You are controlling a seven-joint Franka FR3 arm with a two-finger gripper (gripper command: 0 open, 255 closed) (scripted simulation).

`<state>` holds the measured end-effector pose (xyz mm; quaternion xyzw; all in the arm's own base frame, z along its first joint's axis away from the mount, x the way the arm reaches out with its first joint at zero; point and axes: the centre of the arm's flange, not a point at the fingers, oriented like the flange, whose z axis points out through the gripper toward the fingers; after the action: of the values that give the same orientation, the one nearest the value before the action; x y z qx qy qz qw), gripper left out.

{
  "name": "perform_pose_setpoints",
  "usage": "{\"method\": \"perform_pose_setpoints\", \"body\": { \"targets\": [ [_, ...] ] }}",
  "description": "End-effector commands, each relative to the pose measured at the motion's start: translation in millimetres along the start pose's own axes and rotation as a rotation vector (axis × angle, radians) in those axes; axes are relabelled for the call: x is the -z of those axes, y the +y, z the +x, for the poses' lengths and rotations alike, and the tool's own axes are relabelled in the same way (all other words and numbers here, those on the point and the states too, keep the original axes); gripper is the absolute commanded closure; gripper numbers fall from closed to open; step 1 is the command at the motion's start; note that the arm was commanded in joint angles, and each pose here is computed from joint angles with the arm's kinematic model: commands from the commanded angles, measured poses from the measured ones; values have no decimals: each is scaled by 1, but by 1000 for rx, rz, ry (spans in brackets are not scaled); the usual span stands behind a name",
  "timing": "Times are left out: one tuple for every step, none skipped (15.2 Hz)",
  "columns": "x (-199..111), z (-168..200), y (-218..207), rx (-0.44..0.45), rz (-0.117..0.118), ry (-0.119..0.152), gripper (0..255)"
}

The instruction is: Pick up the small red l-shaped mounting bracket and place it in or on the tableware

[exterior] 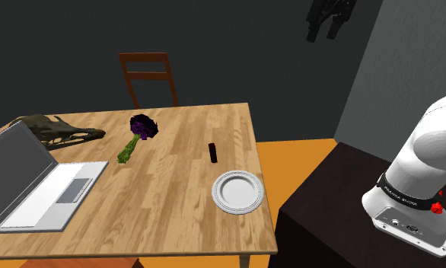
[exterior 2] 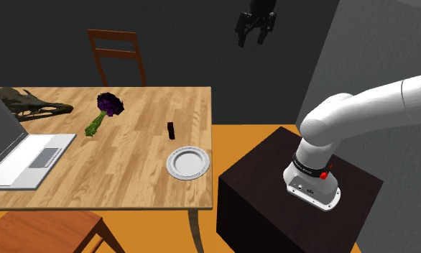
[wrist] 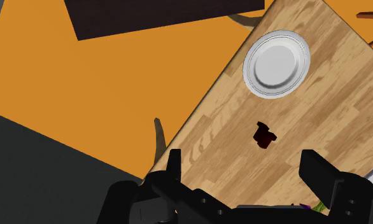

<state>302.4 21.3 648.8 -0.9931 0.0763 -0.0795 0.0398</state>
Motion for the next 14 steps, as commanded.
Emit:
{"method": "perform_pose_setpoints", "body": {
  "targets": [
    [0,0,0,0,0,0,0],
    [-11,5,-7,-9,-3,-4,0],
    [-21,10,-13,-19,-5,-8,0],
    [-32,16,-20,-28,-8,-13,0],
    [-43,21,-26,-38,-11,-17,0],
    [-54,26,-33,-47,-13,-21,0],
    [-65,31,-39,-57,-16,-25,0],
    [-76,37,-45,-66,-18,-29,0],
    [-87,42,-51,-75,-21,-34,0],
    [-98,47,-57,-85,-24,-38,0],
    [-109,53,-63,-94,-26,-42,0],
    [-120,58,-69,-104,-29,-46,0],
    [-131,63,-75,-113,-32,-50,0],
    [-142,69,-81,-122,-34,-55,0]
  ]
}}
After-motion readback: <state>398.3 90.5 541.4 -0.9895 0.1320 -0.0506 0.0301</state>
